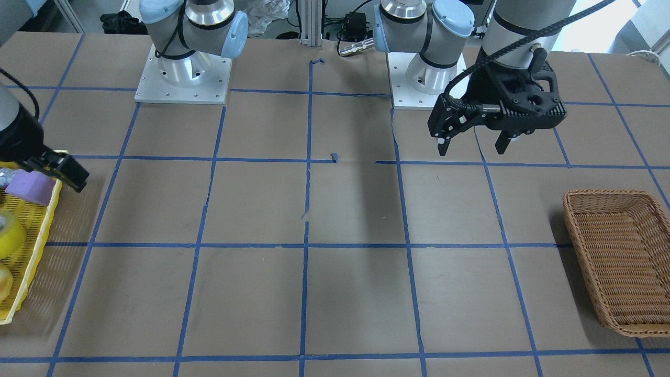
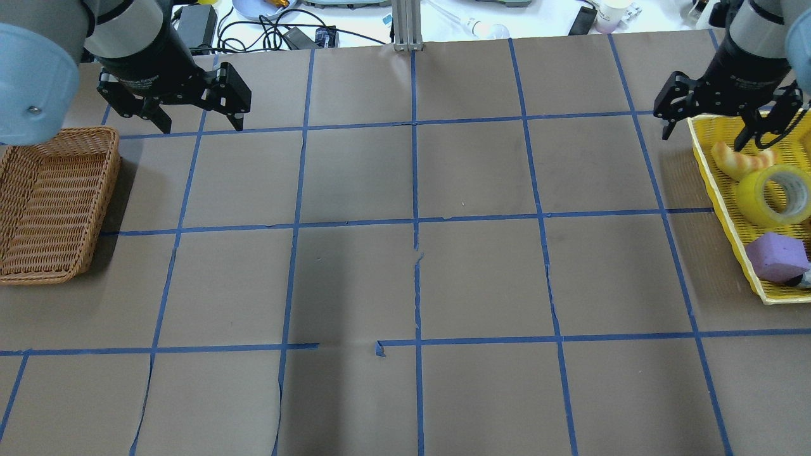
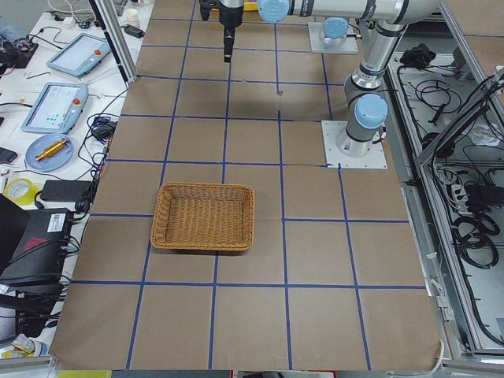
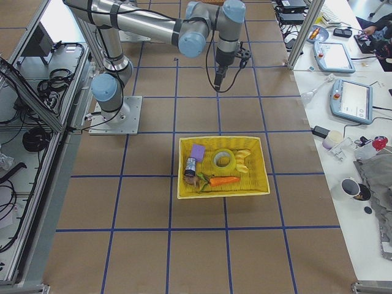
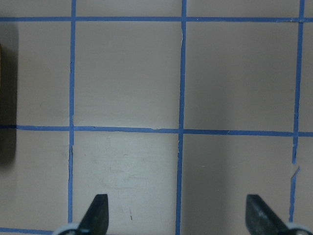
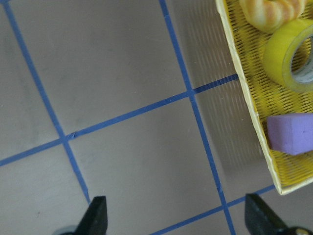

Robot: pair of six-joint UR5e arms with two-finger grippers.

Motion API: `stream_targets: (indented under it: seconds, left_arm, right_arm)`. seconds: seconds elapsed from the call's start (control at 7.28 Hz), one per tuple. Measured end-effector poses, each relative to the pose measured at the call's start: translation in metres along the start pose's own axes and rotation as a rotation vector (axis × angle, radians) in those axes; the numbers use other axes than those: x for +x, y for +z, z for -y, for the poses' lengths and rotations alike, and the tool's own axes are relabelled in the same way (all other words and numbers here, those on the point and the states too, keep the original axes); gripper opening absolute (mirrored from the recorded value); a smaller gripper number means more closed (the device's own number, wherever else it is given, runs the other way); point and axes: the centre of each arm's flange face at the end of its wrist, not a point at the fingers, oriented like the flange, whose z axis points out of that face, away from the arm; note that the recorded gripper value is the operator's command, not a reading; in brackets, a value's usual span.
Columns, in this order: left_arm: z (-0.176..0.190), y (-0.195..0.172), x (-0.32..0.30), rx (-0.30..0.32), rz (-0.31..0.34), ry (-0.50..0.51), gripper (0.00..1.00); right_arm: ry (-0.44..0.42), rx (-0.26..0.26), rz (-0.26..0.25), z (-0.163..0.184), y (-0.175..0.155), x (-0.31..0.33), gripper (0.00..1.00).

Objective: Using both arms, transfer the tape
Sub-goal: 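Move the right gripper down into the yellow basket over the tape roll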

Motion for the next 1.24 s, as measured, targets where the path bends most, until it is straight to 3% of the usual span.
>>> stream_targets:
  seconds: [0.41, 0.69, 0.96, 1.1, 1.24]
  left_arm:
    - [0.0, 0.0, 0.0, 0.002, 0.0, 0.0, 1.0]
    - [0.0, 0.0, 0.0, 0.002, 0.0, 0.0, 1.0]
    - [0.0, 0.0, 0.0, 0.002, 0.0, 0.0, 1.0]
    - [0.0, -0.001, 0.0, 0.002, 0.0, 0.0, 1.0]
    - [0.0, -0.001, 0.0, 0.002, 0.0, 0.001, 1.0]
  right_arm:
    - [0.089, 0.042, -0.003, 0.053, 0.095, 0.076, 0.97]
    - [0.133, 0.057, -0.017, 0.06, 0.141, 0.101, 0.97]
    - [0.181, 0.039, -0.036, 0.064, 0.167, 0.131, 0.96]
    - [0.192, 0.043, -0.042, 0.067, 0.174, 0.137, 0.86]
    - [0.199, 0.057, -0.047, 0.071, 0.182, 0.141, 0.69]
